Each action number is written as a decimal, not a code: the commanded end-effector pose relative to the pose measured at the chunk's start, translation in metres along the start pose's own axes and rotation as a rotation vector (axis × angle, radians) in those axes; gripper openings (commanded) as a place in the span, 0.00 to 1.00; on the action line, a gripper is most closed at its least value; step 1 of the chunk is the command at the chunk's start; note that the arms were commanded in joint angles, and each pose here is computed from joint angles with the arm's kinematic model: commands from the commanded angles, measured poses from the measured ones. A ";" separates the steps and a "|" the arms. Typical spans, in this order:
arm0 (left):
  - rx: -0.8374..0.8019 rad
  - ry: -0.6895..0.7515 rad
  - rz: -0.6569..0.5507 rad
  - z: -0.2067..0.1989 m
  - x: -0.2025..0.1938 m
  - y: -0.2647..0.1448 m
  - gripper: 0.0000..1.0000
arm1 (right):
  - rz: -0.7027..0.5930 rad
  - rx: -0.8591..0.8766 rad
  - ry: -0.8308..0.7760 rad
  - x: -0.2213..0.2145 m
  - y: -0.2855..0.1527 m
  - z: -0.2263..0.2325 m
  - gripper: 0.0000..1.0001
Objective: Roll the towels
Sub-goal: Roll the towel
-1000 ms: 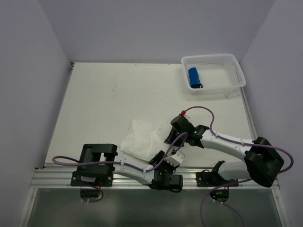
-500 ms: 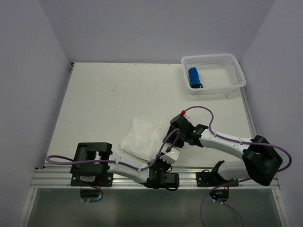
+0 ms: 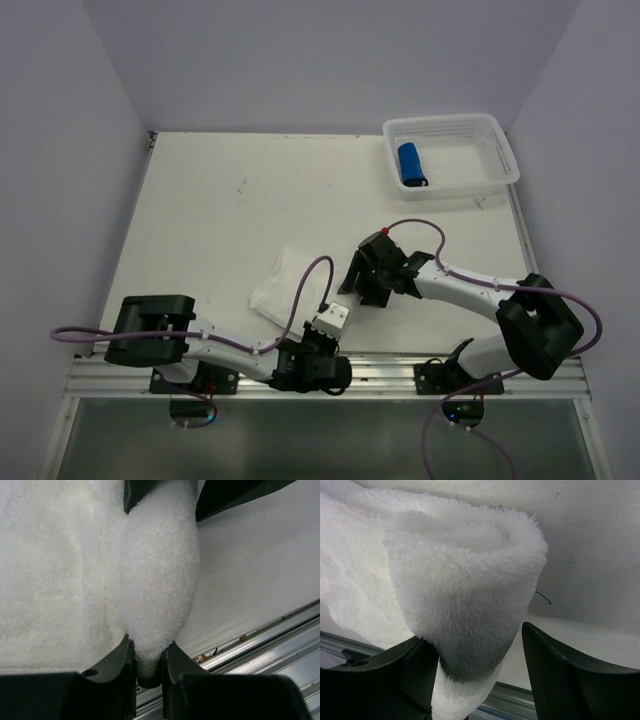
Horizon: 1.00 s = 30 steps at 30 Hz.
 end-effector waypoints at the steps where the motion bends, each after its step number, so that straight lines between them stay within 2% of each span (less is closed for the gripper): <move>1: -0.036 -0.074 0.016 0.001 -0.004 -0.006 0.00 | -0.110 -0.052 0.035 0.031 0.001 -0.005 0.67; 9: -0.054 -0.122 0.020 0.007 -0.009 -0.009 0.00 | -0.137 -0.086 0.044 0.049 0.001 -0.014 0.63; 21: -0.079 -0.202 0.023 0.015 -0.010 -0.015 0.00 | -0.159 -0.129 0.028 0.071 0.004 -0.013 0.68; 27: -0.076 -0.248 0.028 0.020 -0.014 -0.016 0.00 | -0.154 -0.140 0.027 0.074 0.008 -0.014 0.62; 30: -0.080 -0.273 0.028 0.022 -0.014 -0.018 0.00 | -0.158 -0.147 0.021 0.076 0.009 -0.015 0.56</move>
Point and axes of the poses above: each gripper's point midway between its finger pads, its own y axis out along the fingers, its own z axis along the line the jaws close on, x = y × z, the point moved 5 cm from there along -y, back along the fingers, and after that the axes turned 4 degrees about y, right-handed, at the moved point
